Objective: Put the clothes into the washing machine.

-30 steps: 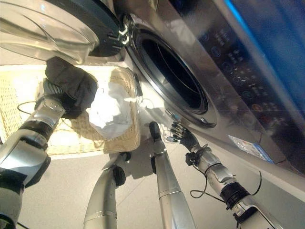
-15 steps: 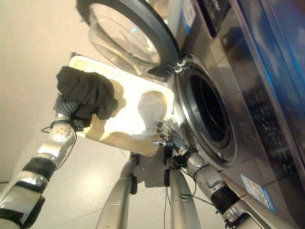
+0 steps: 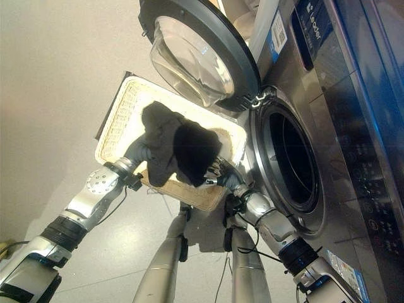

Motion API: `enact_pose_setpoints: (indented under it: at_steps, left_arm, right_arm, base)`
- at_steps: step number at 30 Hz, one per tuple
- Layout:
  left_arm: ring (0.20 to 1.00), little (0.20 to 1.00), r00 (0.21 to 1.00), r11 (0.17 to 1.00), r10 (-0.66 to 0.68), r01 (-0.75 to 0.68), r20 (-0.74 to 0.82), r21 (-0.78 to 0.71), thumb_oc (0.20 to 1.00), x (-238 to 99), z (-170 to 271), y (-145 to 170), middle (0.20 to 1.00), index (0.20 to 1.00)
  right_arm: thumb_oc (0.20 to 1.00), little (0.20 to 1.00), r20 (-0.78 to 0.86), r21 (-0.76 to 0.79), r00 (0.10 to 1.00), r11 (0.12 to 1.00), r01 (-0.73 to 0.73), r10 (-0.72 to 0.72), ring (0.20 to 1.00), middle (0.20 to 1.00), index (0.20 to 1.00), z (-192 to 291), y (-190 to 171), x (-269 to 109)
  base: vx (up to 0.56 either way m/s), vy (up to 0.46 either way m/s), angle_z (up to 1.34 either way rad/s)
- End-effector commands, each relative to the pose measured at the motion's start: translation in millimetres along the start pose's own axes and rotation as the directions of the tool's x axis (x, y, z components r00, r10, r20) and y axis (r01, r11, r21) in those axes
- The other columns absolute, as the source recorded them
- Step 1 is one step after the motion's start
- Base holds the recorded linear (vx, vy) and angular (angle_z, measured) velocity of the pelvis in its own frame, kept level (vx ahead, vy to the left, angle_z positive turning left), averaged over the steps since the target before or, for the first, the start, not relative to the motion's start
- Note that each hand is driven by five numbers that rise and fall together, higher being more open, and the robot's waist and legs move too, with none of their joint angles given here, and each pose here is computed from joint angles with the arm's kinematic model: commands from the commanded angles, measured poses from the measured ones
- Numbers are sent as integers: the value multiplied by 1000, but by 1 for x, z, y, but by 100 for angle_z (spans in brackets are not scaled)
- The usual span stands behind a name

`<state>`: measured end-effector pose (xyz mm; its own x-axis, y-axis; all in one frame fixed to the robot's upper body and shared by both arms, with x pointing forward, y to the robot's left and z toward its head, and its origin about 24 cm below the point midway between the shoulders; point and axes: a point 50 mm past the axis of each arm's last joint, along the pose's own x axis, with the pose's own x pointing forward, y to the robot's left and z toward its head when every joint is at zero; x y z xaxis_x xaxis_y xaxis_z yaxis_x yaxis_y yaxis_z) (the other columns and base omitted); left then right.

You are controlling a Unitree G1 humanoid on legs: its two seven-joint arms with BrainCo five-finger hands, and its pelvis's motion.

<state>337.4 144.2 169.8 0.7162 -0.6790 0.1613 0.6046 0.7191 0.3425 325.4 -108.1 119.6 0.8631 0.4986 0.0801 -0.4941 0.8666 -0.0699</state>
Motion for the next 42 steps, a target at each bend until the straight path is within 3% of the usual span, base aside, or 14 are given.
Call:
enact_pose_setpoints:
  at_steps: [1, 5, 12, 16, 21, 22, 31, 42]
  left_arm:
    - [200, 200, 971, 975, -195, 207, 139, -83, 200, 17, 26, -21, 200, 200]
    - [200, 200, 946, 947, -302, 312, 118, -81, 200, 20, 28, -34, 200, 200]
    - [200, 200, 953, 951, -302, 303, 29, -61, 200, 22, 19, -40, 200, 200]
    - [200, 200, 983, 981, -185, 185, -3, -62, 200, 18, 10, -34, 200, 200]
    - [200, 200, 1000, 996, -3, 6, 28, -84, 200, 11, 5, -21, 200, 200]
    - [200, 200, 992, 988, 112, -105, 60, -112, 200, 8, 5, -13, 200, 200]
    - [200, 200, 863, 879, 477, -468, 168, -93, 200, -7, 12, 15, 200, 200]
    - [200, 200, 896, 901, 432, -433, 105, -12, 200, -1, 4, 11, 200, 200]
  right_arm:
    - [1000, 1000, 84, -33, 993, 996, -79, 82, 1000, 1000, 1000, 25, 10, 2]
    - [1000, 1000, 55, -47, 989, 990, -131, 134, 1000, 1000, 1000, 25, 16, 7]
    - [1000, 1000, 14, 14, 960, 960, -280, 280, 1000, 1000, 1000, 26, 34, 7]
    - [1000, 1000, -24, 79, 930, 928, -365, 368, 1000, 1000, 1000, 20, 44, 1]
    - [1000, 1000, -87, 27, 907, 911, -411, 412, 1000, 1000, 1000, 12, 46, -5]
    - [1000, 1000, -101, 9, 921, 926, -377, 375, 1000, 1000, 1000, 9, 39, -6]
    - [1000, 1000, -102, 28, 953, 958, -285, 286, 1000, 1000, 1000, 3, 17, -8]
    - [1000, 1000, -85, 88, 948, 950, -300, 307, 1000, 1000, 1000, 3, 21, -7]
  base:
    - [0, 0, 0]
    - [0, 0, 0]
    - [0, -4, 0]
    - [-5, 13, -3]
    - [-3, 20, -14]
    - [6, 3, -8]
    - [0, -5, -4]
    - [0, 0, 0]
